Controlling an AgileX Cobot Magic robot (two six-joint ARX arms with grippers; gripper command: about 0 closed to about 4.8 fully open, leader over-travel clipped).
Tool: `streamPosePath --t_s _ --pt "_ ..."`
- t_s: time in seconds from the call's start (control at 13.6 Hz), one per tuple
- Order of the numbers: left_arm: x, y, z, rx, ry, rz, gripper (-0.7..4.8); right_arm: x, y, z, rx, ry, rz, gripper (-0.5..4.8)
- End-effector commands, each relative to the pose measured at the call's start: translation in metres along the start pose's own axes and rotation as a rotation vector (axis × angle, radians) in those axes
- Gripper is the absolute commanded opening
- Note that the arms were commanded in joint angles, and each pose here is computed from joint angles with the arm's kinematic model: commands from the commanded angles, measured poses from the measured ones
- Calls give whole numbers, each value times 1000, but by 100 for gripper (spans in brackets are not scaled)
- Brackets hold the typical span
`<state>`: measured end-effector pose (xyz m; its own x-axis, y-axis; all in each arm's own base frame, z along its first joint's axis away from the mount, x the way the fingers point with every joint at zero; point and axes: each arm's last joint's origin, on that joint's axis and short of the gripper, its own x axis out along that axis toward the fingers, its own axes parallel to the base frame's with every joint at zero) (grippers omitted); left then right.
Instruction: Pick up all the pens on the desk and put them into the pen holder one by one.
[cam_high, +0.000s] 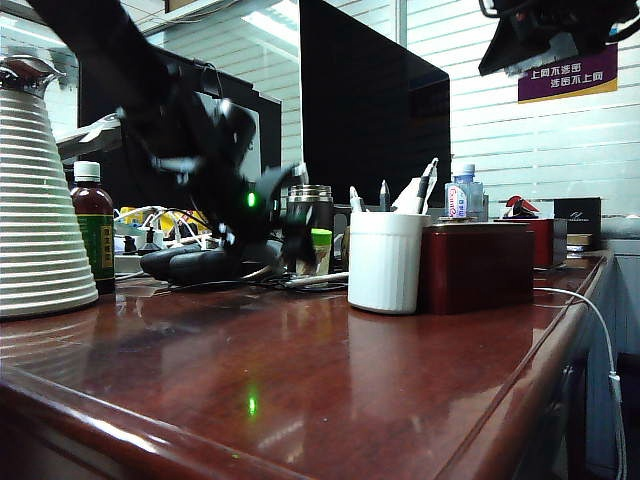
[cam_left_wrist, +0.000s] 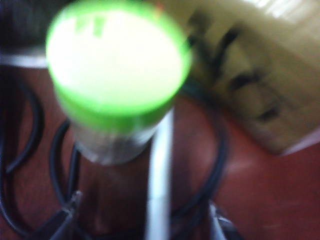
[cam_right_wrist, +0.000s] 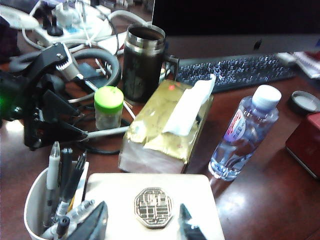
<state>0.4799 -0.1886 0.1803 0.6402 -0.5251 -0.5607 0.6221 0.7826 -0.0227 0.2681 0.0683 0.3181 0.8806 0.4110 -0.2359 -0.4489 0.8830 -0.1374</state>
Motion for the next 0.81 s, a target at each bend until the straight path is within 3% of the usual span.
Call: streamPosePath --t_s 0.07,0.37,0.44,0.59,0.74,0.81 --pt "11 2 -9 72 13 28 341 1 0 2 -1 -8 1 184" --pt "20 -2 -15 78 9 33 322 1 0 1 0 -4 2 184" --pt "21 -4 -14 83 9 31 252 1 0 1 0 -3 2 184" --pt "23 -12 -13 92 13 16 -14 1 0 1 0 -4 2 184" --pt "24 -18 -13 95 14 -13 -5 1 0 1 0 -4 2 184" --pt "2 -20 10 100 -34 -9 -5 1 0 1 0 -4 2 184"
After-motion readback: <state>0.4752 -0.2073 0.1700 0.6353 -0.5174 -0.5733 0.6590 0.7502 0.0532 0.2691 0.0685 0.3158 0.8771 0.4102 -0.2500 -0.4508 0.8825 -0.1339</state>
